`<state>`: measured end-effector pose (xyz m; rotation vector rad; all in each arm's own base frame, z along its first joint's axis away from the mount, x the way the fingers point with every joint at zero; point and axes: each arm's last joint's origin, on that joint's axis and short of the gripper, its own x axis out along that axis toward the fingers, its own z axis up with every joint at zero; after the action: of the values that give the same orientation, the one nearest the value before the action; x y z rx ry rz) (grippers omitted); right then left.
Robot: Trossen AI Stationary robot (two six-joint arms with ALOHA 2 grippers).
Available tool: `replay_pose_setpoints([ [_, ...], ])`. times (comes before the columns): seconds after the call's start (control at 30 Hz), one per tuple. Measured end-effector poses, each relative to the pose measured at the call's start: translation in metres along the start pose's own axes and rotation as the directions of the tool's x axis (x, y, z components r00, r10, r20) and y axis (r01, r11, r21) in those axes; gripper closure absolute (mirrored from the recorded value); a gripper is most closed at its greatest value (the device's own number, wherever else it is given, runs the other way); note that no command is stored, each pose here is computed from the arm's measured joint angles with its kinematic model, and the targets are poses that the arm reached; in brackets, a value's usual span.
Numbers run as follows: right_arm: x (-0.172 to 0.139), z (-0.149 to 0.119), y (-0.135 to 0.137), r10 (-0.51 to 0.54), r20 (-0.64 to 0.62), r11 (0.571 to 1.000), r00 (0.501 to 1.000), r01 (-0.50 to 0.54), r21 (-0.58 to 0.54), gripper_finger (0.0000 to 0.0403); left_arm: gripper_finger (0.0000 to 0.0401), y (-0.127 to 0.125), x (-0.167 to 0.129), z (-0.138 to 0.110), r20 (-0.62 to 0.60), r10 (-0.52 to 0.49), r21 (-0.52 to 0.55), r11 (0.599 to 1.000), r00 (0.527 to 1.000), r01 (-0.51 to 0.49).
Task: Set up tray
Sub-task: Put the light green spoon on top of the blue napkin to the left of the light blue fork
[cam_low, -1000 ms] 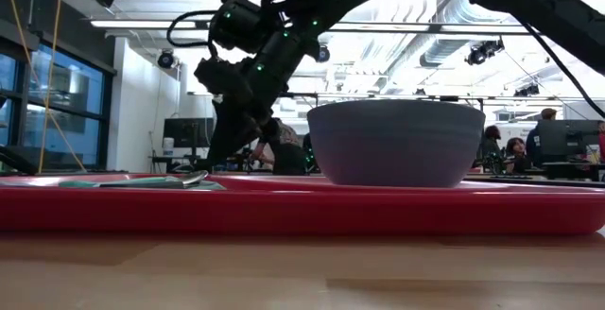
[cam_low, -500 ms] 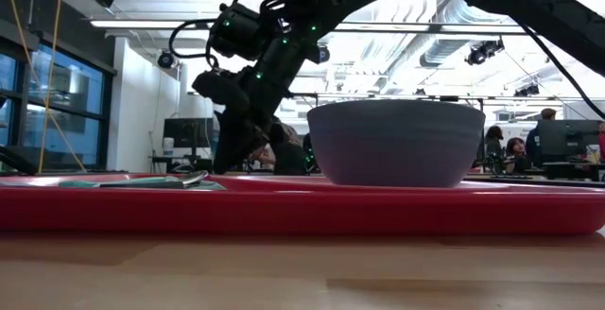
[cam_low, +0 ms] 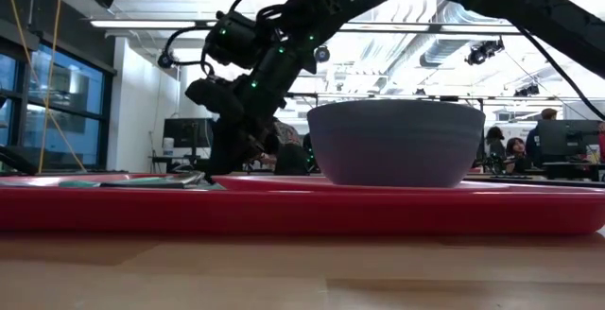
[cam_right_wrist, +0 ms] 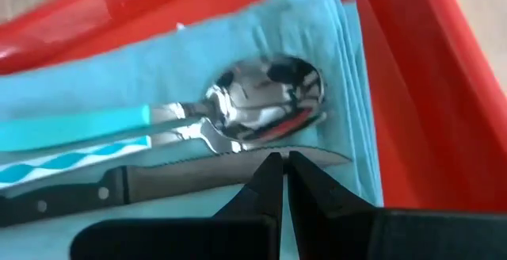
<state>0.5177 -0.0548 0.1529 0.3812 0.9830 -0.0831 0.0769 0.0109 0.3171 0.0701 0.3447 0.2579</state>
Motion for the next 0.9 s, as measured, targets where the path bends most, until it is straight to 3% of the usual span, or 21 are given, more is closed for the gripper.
replay_pose_setpoints([
  [0.9,-0.0003,0.0069,0.0053,0.07,0.064,0.998,0.996,-0.069,-0.012,0.0403,0.0364,0.0,0.0,0.0,0.0,-0.001,0.0,1.0,1.0,0.001],
])
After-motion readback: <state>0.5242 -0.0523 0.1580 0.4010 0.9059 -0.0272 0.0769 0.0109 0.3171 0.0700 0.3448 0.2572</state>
